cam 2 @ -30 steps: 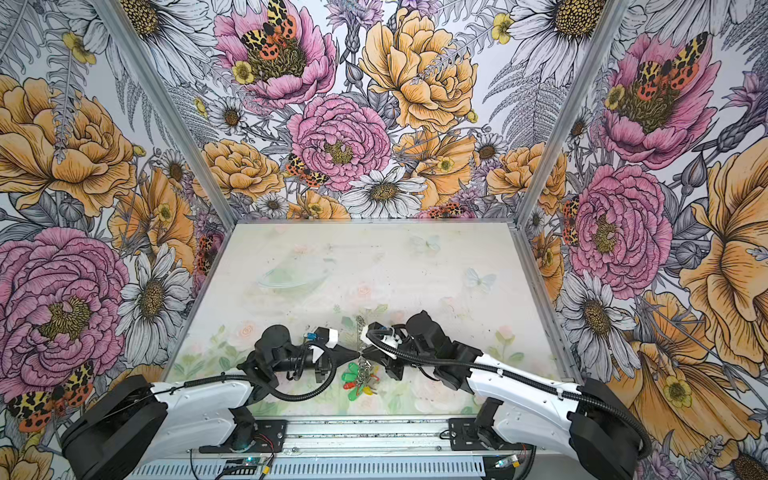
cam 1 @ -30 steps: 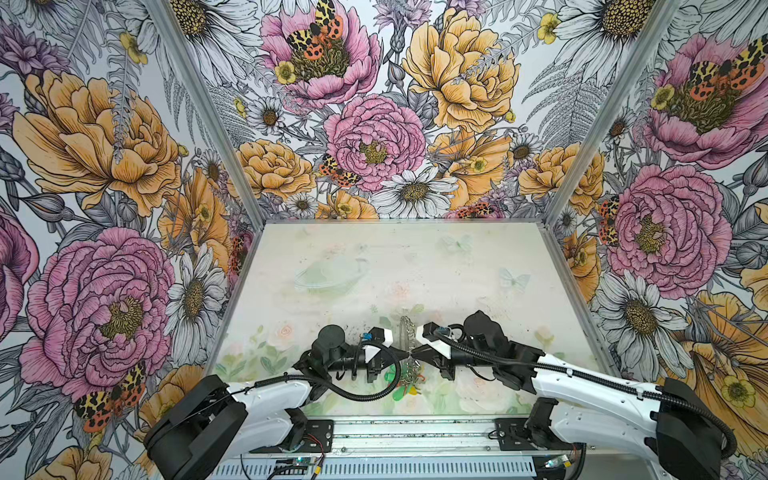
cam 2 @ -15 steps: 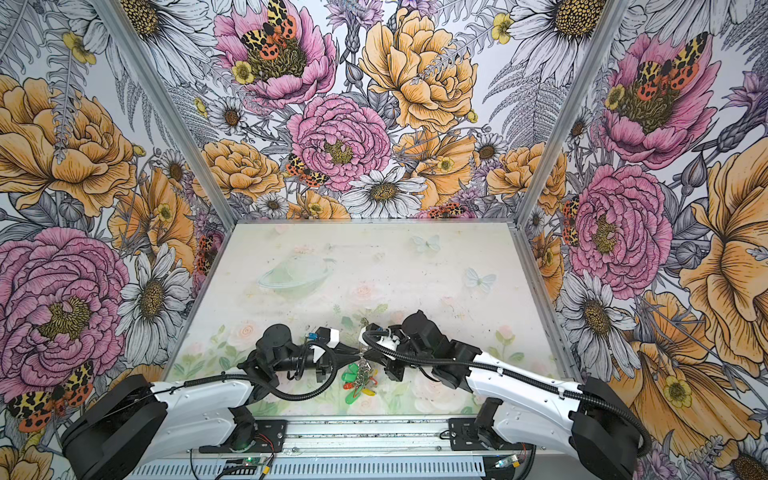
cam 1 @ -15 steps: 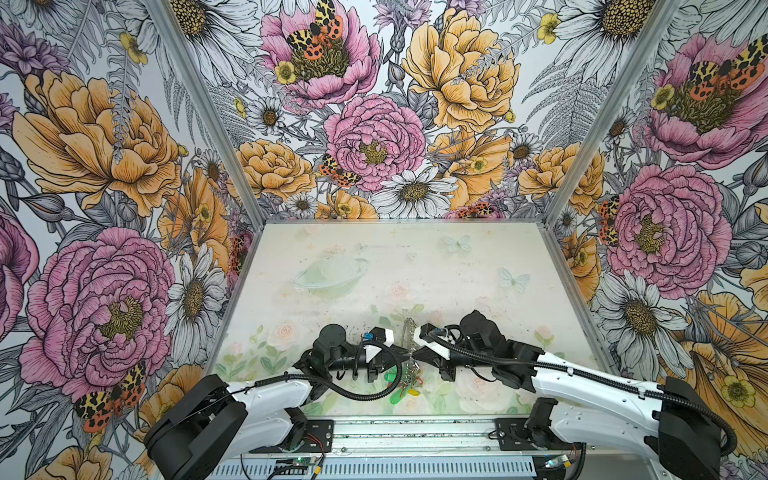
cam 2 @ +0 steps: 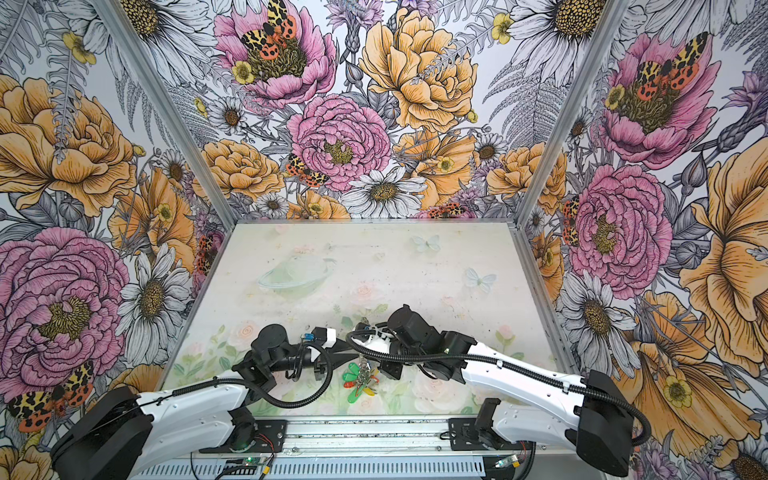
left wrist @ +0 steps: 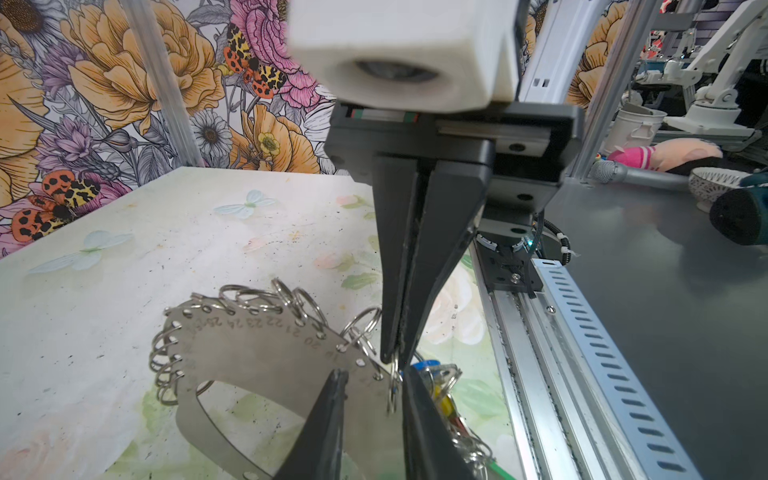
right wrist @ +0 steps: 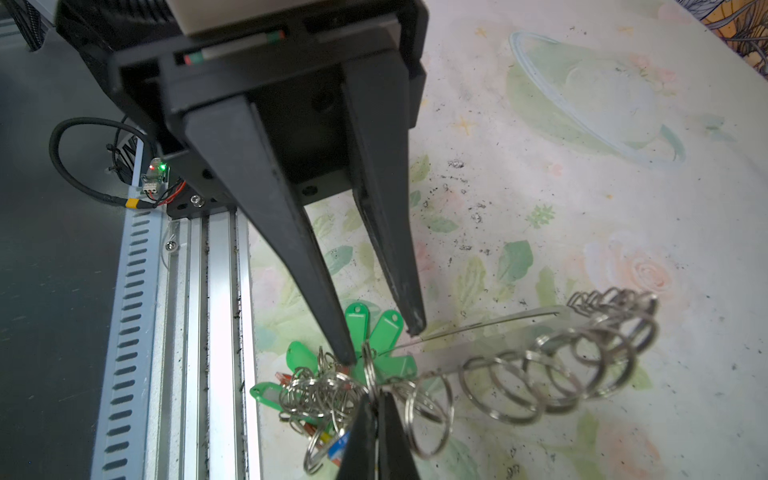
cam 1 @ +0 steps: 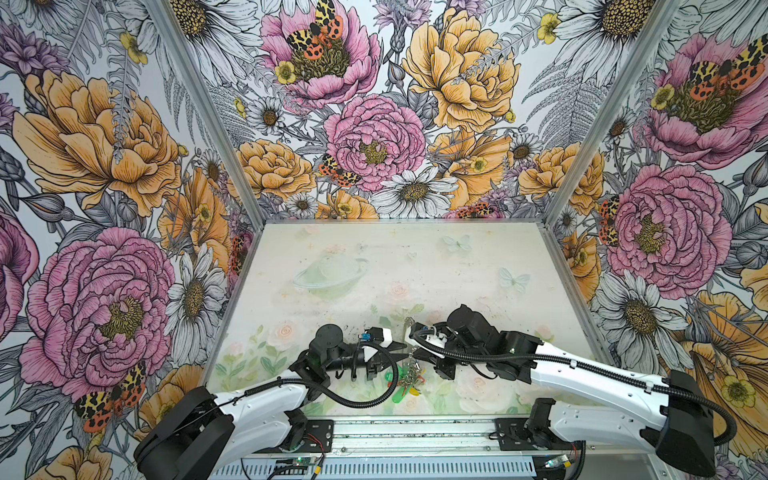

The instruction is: Put the keys on the keyring

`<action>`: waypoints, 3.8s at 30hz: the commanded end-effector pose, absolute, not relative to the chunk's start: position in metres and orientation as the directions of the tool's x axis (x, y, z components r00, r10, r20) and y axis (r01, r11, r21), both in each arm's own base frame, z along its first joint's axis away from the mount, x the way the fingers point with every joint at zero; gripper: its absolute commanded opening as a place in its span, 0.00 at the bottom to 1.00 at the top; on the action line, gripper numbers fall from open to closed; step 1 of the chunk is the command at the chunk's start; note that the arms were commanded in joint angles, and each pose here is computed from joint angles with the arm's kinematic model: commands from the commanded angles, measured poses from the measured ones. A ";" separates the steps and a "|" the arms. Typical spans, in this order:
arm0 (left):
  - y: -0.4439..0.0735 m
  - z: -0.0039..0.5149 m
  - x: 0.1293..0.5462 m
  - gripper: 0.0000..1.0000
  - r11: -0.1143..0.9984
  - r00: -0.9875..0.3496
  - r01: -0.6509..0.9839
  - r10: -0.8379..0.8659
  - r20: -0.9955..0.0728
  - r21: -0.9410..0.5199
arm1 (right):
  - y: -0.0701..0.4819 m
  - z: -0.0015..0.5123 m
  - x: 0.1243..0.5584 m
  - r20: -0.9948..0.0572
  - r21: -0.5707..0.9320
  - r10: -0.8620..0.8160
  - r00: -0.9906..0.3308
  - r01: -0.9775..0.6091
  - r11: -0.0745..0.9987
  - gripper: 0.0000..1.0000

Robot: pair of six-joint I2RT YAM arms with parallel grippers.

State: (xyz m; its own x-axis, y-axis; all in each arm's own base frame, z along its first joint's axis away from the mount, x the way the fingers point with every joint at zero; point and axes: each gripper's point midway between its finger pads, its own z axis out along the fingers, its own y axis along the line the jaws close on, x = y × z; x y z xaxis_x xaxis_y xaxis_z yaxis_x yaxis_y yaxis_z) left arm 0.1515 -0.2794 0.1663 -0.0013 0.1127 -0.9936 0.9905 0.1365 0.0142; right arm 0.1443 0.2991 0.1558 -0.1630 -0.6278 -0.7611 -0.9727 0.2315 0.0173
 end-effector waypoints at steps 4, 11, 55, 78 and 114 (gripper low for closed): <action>-0.287 0.171 0.142 0.20 0.056 0.013 0.998 0.110 -0.994 0.019 | 0.310 0.182 0.148 -0.798 -0.021 -0.592 -0.109 -0.978 0.209 0.00; -0.292 0.167 0.138 0.27 0.019 -0.005 1.000 0.121 -0.993 -0.003 | 0.315 0.183 0.147 -0.810 -0.017 -0.577 -0.103 -0.980 0.199 0.00; -0.284 0.183 0.151 0.00 0.105 0.005 0.994 0.049 -0.999 0.010 | 0.302 0.150 0.165 -0.796 0.002 -0.575 -0.191 -0.950 0.313 0.13; -0.292 0.214 0.159 0.00 0.198 0.039 0.980 -0.100 -0.994 0.019 | 0.329 0.156 0.152 -0.879 0.074 -0.446 -0.168 -0.973 0.220 0.14; -0.278 0.201 0.147 0.00 0.149 0.036 0.988 -0.005 -0.999 0.034 | 0.312 0.189 0.141 -0.931 -0.020 -0.362 -0.054 -0.980 0.197 0.13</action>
